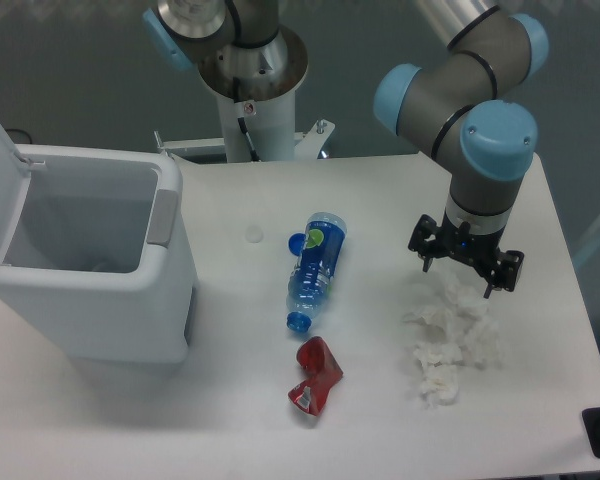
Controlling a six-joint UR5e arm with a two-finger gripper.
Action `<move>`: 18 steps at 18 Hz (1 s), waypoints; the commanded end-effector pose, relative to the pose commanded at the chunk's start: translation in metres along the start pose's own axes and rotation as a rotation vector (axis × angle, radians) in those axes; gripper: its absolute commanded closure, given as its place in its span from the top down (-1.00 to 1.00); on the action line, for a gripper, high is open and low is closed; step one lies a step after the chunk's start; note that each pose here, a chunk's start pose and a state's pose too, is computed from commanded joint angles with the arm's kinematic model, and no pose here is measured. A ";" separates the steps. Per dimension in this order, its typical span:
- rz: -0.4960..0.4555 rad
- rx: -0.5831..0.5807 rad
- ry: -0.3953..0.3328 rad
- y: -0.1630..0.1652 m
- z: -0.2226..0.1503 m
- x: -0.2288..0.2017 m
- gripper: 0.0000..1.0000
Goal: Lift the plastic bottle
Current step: 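Move the gripper over the blue-labelled plastic bottle lying on the table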
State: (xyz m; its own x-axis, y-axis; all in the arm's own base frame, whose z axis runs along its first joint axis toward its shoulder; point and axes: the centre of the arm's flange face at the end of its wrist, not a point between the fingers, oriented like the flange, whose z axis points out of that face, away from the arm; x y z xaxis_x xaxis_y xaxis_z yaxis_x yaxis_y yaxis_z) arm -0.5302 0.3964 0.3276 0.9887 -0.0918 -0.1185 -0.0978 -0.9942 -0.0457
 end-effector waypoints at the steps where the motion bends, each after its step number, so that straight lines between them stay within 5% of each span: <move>1: 0.000 0.001 0.002 0.000 0.001 0.000 1.00; 9: 0.061 0.005 0.023 -0.043 0.013 0.038 1.00; 18: -0.050 -0.021 0.101 -0.085 0.031 0.122 1.00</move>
State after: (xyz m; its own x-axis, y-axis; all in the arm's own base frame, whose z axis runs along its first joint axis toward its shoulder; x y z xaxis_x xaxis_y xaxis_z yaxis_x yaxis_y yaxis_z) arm -0.4048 0.4713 0.2858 0.9988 -0.0462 -0.0164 -0.0467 -0.9985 -0.0278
